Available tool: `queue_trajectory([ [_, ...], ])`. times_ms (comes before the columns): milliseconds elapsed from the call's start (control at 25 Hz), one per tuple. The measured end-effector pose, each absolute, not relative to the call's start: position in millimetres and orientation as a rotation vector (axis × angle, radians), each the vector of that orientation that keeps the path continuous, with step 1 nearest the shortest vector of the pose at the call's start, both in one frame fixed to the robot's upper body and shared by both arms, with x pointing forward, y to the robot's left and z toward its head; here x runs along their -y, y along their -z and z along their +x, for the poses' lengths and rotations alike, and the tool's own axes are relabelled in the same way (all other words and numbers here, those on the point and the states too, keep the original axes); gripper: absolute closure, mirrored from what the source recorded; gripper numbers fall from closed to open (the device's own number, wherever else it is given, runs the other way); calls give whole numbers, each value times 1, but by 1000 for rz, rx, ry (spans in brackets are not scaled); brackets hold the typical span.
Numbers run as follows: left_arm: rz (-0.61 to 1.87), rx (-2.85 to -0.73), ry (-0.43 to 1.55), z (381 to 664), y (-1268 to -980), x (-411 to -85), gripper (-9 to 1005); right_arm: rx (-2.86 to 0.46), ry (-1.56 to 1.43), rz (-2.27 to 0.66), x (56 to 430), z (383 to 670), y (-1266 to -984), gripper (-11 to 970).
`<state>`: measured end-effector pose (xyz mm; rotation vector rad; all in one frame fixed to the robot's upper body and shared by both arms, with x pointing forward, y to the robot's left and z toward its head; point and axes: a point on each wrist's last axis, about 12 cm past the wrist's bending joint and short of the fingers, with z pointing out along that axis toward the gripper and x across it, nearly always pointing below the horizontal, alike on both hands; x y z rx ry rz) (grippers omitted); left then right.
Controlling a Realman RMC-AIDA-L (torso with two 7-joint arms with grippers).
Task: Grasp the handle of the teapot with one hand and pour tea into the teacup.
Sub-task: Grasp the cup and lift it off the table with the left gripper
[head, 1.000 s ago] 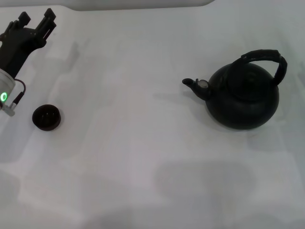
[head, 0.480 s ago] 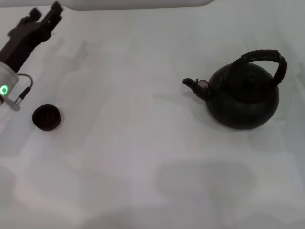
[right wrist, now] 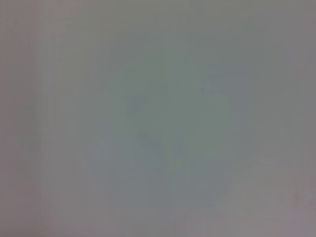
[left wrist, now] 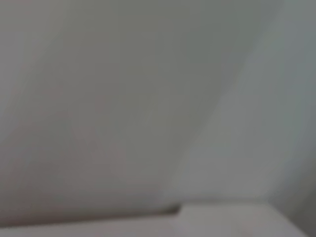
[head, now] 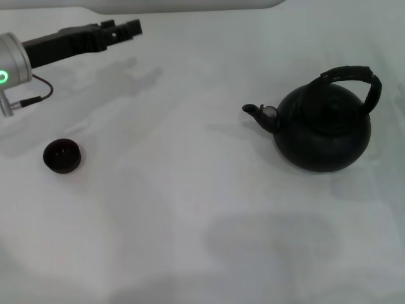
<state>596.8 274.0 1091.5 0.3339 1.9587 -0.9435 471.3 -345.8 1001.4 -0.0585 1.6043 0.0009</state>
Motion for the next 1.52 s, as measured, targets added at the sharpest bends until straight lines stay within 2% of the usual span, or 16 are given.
queue_trajectory([
  [200, 542, -2139, 847, 599, -1115, -275, 221, -1610, 4, -59, 347, 470, -1000, 87],
  [440, 676, -2205, 782, 590, -1140, -283, 218, -1612, 7, -58, 348, 470, -1000, 87],
  [560, 708, -2287, 705, 587, -1150, -290, 157, -1609, 4, -59, 348, 471, -1001, 86],
  [640, 710, -2333, 663, 586, -1150, -293, 116, -1607, 4, -60, 347, 472, -1002, 85],
  [1040, 783, -2511, 505, 578, -1136, -296, 112, -1610, 5, -65, 347, 475, -1002, 86],
  [1520, 843, -2614, 441, 575, -1122, -289, 113, -1614, 7, -68, 347, 476, -1002, 87],
])
